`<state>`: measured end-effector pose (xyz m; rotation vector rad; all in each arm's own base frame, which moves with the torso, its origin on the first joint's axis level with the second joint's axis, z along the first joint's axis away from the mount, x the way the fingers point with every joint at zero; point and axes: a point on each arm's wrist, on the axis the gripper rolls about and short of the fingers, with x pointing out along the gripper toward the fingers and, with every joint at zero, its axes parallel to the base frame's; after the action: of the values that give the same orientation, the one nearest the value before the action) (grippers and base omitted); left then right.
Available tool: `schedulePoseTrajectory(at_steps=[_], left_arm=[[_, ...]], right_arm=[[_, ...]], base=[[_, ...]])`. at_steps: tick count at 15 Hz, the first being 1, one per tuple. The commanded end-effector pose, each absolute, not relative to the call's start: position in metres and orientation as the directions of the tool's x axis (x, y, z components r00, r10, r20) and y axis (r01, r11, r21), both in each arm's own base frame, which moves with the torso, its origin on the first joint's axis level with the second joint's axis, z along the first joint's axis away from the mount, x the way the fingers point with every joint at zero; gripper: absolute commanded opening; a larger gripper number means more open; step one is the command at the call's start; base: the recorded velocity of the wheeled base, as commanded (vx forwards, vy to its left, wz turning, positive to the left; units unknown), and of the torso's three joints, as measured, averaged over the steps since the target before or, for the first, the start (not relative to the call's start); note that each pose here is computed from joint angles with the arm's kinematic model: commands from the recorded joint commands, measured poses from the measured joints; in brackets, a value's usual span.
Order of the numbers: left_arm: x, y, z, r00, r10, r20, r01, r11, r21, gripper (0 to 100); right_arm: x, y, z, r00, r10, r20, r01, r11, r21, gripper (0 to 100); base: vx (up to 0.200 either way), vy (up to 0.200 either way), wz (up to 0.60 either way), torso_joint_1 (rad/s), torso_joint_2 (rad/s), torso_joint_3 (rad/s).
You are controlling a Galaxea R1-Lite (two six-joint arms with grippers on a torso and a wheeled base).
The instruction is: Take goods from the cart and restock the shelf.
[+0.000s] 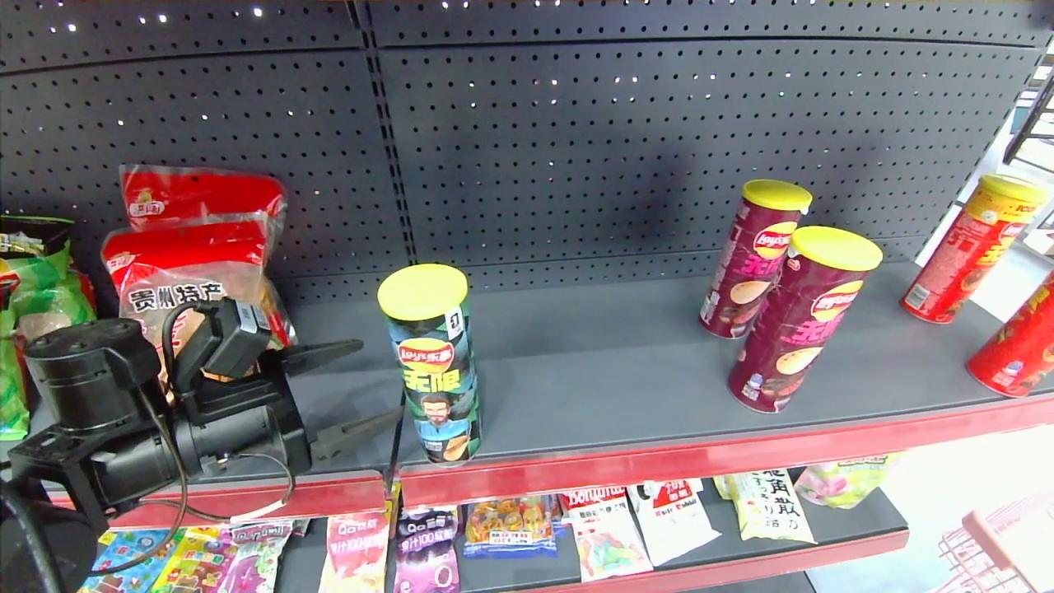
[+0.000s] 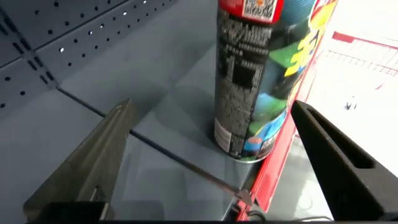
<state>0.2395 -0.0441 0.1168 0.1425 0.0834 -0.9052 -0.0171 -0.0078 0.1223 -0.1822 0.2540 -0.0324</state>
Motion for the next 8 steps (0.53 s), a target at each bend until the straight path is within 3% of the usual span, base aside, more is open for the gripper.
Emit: schedulePoseTrajectory(at_steps=[1,4,8], left_arm=[[0.236,-0.041,0.114,0.621,-0.772,-0.137,0.783,0.616,0.082,100],[0.235,-0.031,0.114,0.655,-0.745,-0.126,0.756,0.648,0.091,100],[0.218,-0.003,0.118,0.829,-0.548,-0.111,0.558,0.823,0.103,100]], right_arm=[[-0.017,-0.008,0.123,0.967,-0.054,-0.249,0.008,0.983,-0.184,0],[-0.016,-0.008,0.121,0.965,-0.055,-0.255,0.007,0.983,-0.185,0],[-0.015,-0.007,0.122,0.963,-0.048,-0.264,-0.003,0.982,-0.187,0]], base=[[0.000,0.000,0.00,0.000,0.00,0.000],[0.000,0.000,0.00,0.000,0.00,0.000],[0.000,0.000,0.00,0.000,0.00,0.000]])
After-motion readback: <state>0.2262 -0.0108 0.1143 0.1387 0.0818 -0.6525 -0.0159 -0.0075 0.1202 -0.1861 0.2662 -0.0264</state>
